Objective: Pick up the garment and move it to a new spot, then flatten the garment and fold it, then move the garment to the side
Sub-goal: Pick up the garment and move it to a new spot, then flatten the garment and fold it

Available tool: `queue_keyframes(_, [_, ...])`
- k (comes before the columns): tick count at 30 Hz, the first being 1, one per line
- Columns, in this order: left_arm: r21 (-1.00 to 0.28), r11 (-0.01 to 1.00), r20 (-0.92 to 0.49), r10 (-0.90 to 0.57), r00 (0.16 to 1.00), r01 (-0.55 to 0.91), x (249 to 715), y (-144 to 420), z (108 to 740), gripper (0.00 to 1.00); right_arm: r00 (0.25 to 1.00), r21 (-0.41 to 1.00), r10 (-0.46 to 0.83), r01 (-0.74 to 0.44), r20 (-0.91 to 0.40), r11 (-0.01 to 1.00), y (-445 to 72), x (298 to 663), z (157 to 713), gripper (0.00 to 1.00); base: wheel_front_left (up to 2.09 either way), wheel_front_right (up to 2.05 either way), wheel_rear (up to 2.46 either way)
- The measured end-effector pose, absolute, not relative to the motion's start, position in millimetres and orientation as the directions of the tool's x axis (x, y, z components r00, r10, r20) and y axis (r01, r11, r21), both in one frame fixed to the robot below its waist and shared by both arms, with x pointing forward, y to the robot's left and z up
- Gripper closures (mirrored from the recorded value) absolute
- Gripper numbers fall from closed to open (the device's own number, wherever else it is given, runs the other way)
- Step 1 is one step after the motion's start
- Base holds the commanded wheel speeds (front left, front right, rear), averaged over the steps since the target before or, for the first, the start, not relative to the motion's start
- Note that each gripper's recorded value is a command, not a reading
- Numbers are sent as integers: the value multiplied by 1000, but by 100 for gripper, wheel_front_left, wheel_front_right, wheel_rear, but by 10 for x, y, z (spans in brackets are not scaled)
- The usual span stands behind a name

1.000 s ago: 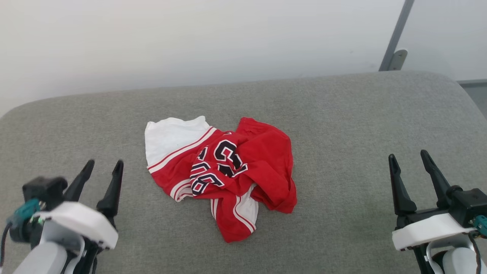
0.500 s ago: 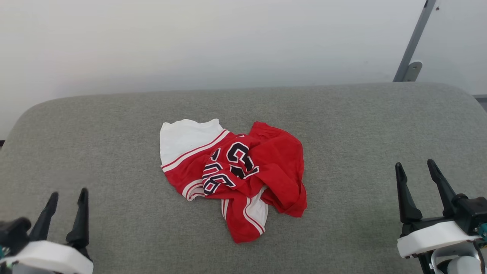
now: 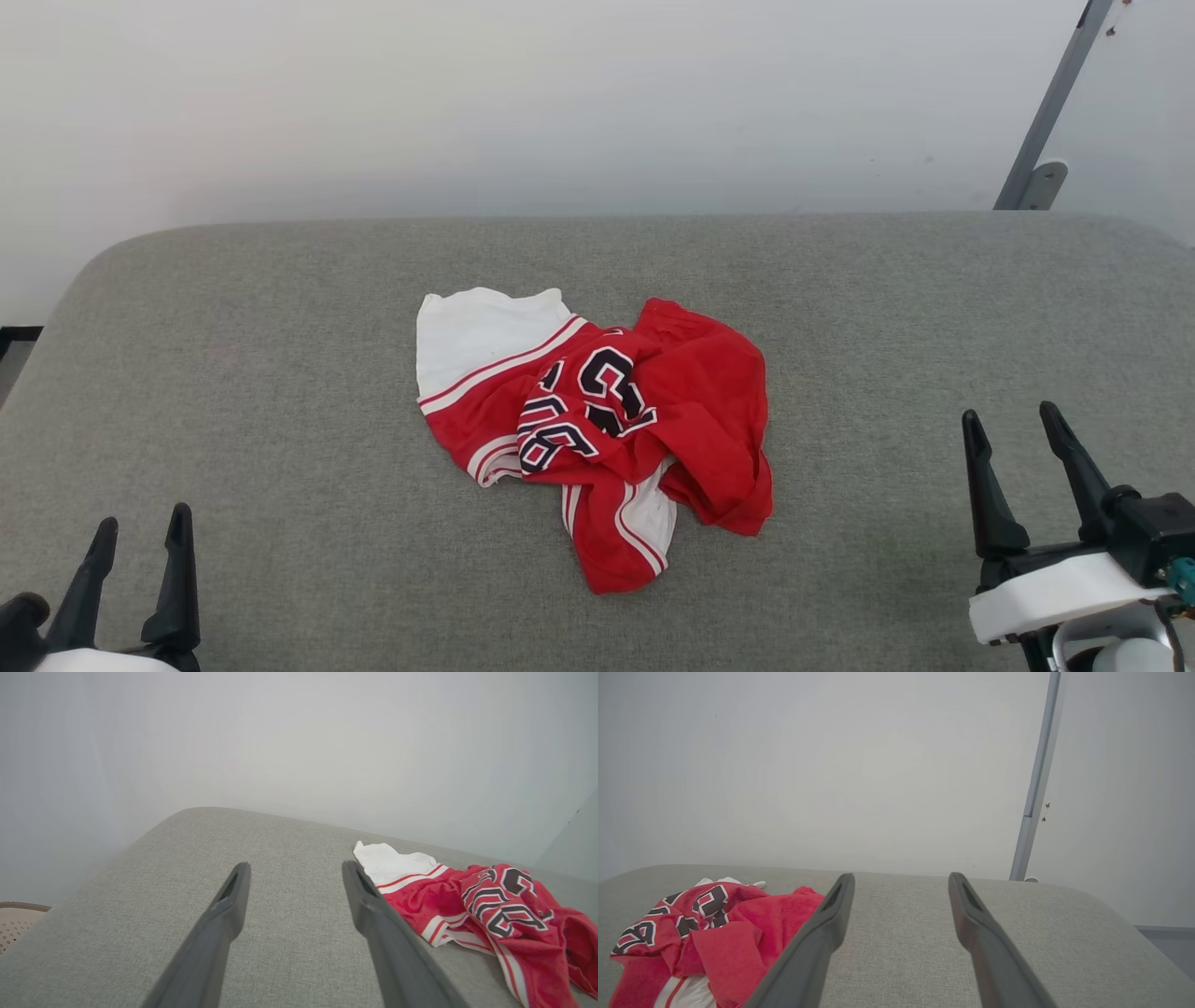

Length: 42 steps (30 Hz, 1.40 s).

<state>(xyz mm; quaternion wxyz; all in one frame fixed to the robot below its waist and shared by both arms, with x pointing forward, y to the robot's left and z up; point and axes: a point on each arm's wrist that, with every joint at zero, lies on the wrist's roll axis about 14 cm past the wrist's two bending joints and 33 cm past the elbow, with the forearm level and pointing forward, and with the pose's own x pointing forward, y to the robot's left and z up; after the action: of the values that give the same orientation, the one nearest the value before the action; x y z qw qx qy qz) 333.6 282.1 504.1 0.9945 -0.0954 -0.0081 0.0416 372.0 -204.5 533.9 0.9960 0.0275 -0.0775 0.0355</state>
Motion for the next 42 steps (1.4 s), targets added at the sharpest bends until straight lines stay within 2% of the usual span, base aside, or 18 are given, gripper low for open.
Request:
queue_keyframes(15, [-185, 981, -2, 58, 998, -58, 3319, 2770, 5000, 0, 984, 66, 101, -111, 144, 992, -1904, 3729, 5290, 0, 0, 0, 0])
queue_keyframes(26, [-121, 987, -38, -111, 993, 105, 3723, 2457, 5179, 0, 985, 67, 120, -129, 120, 989, -1848, 3717, 5214, 0, 0, 0, 0])
queue_keyframes(32, [-77, 974, -141, -224, 964, 215, 4132, 2224, 5190, 0, 986, 65, 116, -125, 118, 990, -1865, 3764, 5210, 0, 0, 0, 0])
queue_keyframes(42, [-59, 951, -404, -300, 864, 303, 4849, 1946, 4879, 0, 994, 68, 62, -68, 93, 995, -2028, 3839, 5125, 0, 0, 0, 0])
